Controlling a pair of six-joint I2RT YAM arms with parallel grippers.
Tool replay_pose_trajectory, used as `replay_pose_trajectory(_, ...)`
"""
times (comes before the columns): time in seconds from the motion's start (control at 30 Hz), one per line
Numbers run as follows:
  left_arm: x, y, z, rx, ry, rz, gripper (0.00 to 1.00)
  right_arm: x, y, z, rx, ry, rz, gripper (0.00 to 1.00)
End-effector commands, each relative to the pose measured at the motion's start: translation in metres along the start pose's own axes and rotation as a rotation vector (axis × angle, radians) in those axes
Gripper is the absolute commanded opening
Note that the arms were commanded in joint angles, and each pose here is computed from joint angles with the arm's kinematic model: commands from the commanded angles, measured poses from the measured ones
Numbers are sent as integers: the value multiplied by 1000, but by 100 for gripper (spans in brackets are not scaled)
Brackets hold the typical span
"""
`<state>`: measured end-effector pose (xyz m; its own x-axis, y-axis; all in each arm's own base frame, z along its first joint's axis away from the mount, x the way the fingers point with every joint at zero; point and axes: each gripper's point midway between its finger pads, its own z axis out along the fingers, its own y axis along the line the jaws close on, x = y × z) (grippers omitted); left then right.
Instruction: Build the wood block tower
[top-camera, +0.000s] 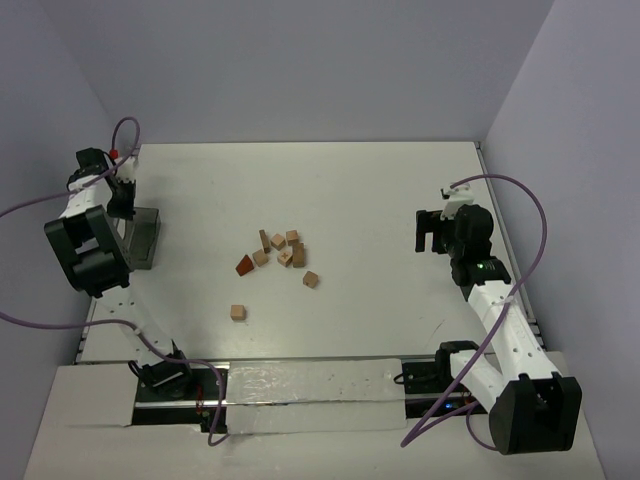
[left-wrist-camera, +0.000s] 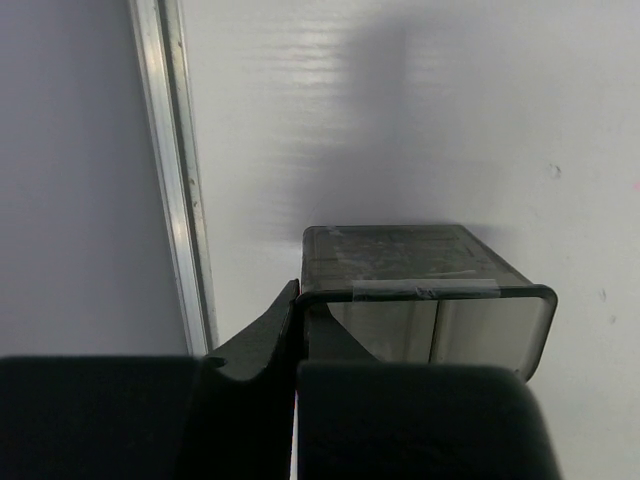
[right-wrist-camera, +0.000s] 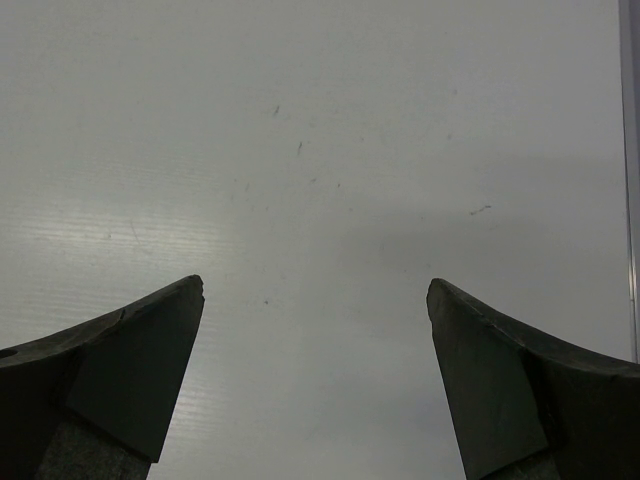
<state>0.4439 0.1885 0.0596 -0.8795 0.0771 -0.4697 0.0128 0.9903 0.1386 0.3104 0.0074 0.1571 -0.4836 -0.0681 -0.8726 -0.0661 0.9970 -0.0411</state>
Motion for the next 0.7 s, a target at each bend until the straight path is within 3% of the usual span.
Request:
replay_pose_trajectory(0.0,-15,13,4,-3,-49,-41,17,-14,2,0,-8,-39,-11,100)
replay_pose_trajectory(0.13,-16,12,0,22,-59,-45,49,-15,2,-1,-9,-42,-10,100)
replay_pose_trajectory(0.33,-33,10,-17,50,-99,-46,71,-15,2,-1,-8,-47,-6,100)
replay_pose_trajectory(0.47,-67,6,-54,95,-174,-60,94,-19,3,-4,-15,-60,-6,100)
replay_pose_trajectory(0.67,-127,-5,-141,94,-339,-30,99,-23,4,-9,-19,-83,-9,100)
